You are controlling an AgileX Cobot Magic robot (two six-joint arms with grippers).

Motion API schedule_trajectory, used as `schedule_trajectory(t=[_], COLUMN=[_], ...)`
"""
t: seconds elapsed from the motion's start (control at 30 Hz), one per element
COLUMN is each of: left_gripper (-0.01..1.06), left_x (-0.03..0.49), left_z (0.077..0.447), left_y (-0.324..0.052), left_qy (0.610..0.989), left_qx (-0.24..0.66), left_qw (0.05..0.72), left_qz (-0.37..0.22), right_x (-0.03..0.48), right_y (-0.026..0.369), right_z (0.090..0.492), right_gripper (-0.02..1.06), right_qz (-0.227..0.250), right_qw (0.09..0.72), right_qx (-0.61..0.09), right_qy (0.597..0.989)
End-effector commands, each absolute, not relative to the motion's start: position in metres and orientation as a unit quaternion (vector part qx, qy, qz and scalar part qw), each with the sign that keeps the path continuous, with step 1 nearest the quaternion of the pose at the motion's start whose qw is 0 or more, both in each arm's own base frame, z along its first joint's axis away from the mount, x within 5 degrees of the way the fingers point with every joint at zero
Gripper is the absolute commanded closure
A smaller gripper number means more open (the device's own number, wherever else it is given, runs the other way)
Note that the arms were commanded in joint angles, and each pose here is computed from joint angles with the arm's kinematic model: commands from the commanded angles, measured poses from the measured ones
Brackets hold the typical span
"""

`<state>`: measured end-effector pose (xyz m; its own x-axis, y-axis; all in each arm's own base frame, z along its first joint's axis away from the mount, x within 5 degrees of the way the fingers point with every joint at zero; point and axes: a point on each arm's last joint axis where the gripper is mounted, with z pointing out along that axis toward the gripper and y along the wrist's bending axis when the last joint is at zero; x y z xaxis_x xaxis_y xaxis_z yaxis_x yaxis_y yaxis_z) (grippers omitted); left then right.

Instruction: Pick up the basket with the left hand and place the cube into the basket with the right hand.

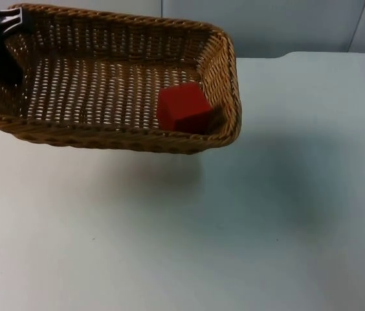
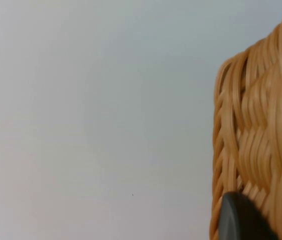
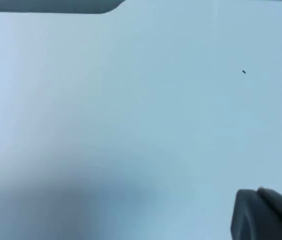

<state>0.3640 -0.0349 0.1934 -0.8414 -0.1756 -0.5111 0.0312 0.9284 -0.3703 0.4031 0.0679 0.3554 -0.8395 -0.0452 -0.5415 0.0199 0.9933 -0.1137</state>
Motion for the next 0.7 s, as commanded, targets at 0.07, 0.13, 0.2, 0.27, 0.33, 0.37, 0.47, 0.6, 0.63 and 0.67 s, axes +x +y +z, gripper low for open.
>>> schedule_trajectory(t=[0.07,0.13,0.2,0.27,0.33,0.37,0.47,0.6,0.63,0.67], left_gripper=[1.05,1.05,1.05,1.05,1.05,1.05,1.05,1.05,1.05,1.05], left_x=[0.3637,0.3637,0.3637,0.3637,0.3637,0.3637,0.3637,0.3637,0.3644,0.3655], left_z=[0.2000,0.2000,0.2000,0.2000,0.2000,0.2000,0.2000,0.2000,0.2002,0.2007], left_y=[-0.0359,-0.0359,-0.0359,-0.0359,-0.0359,-0.0359,-0.0359,-0.0359,-0.0353,-0.0342], left_qy=[0.935,0.935,0.935,0.935,0.935,0.935,0.935,0.935,0.934,0.933], left_qx=[-0.058,-0.058,-0.058,-0.058,-0.058,-0.059,-0.059,-0.059,-0.061,-0.063], left_qw=[0.287,0.287,0.287,0.287,0.287,0.287,0.287,0.287,0.291,0.298], left_qz=[-0.199,-0.199,-0.199,-0.199,-0.199,-0.200,-0.200,-0.200,-0.197,-0.192], right_x=[0.4036,0.4048,0.4051,0.4059,0.4061,0.4061,0.4061,0.4061,0.4061,0.4061], right_y=[0.0645,0.0650,0.0651,0.0652,0.0652,0.0652,0.0652,0.0652,0.0652,0.0652], right_z=[0.3613,0.3621,0.3624,0.3629,0.3630,0.3630,0.3630,0.3630,0.3630,0.3630], right_gripper=[1.05,1.05,1.05,1.05,1.05,1.05,1.05,1.05,1.05,1.05], right_qz=[-0.033,-0.031,-0.030,-0.030,-0.030,-0.030,-0.030,-0.030,-0.030,-0.030], right_qw=[0.301,0.308,0.311,0.315,0.317,0.317,0.317,0.317,0.317,0.317], right_qx=[-0.014,-0.014,-0.014,-0.015,-0.015,-0.015,-0.015,-0.015,-0.015,-0.015], right_qy=[0.953,0.951,0.950,0.948,0.948,0.948,0.948,0.948,0.948,0.948])
